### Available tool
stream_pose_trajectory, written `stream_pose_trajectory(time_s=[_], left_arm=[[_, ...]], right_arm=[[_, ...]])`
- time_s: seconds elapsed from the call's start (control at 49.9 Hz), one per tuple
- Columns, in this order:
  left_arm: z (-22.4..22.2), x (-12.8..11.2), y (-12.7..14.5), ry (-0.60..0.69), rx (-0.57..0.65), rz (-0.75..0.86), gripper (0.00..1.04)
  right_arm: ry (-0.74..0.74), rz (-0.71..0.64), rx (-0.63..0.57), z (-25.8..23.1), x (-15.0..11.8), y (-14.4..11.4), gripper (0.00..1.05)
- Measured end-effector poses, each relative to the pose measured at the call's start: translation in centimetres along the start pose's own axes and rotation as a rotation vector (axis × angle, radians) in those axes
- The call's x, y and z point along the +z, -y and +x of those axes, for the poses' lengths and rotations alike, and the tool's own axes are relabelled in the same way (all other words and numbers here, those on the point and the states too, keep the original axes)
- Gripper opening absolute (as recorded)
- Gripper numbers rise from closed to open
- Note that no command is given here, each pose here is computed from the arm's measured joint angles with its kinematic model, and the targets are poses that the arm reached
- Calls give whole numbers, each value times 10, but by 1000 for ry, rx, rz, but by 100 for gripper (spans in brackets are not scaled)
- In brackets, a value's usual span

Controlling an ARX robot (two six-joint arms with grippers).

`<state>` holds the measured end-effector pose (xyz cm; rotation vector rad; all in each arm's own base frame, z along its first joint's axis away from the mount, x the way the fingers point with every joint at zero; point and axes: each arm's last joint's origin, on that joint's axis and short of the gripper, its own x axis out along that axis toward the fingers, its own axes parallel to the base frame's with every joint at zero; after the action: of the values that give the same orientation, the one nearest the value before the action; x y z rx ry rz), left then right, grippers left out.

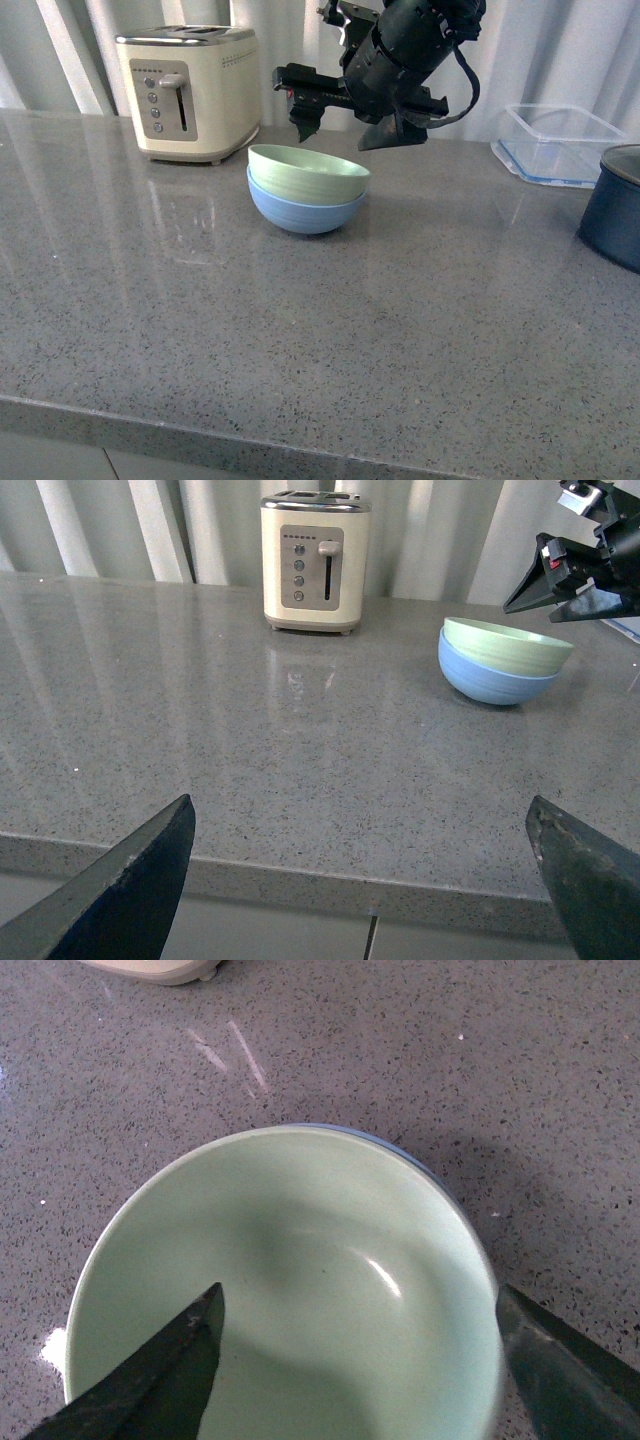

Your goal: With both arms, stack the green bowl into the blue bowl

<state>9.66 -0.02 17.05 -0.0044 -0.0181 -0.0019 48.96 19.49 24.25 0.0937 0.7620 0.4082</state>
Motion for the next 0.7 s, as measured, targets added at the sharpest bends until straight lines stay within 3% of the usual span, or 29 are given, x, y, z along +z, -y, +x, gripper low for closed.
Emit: stream_pose_trajectory(time_s=[0.08,0.34,0.541,0.701], left_arm=[[0,0,0,0,0,0,98],[0,0,0,0,0,0,98],[0,0,0,0,0,0,98],[0,0,0,0,0,0,98]], right_arm=[[15,12,-6,-13,-2,5,96],[112,47,-40,-93,-14,35,95],[117,116,-132,-173,-75,78,95],[109,189,-185,-224,-130,95,95]])
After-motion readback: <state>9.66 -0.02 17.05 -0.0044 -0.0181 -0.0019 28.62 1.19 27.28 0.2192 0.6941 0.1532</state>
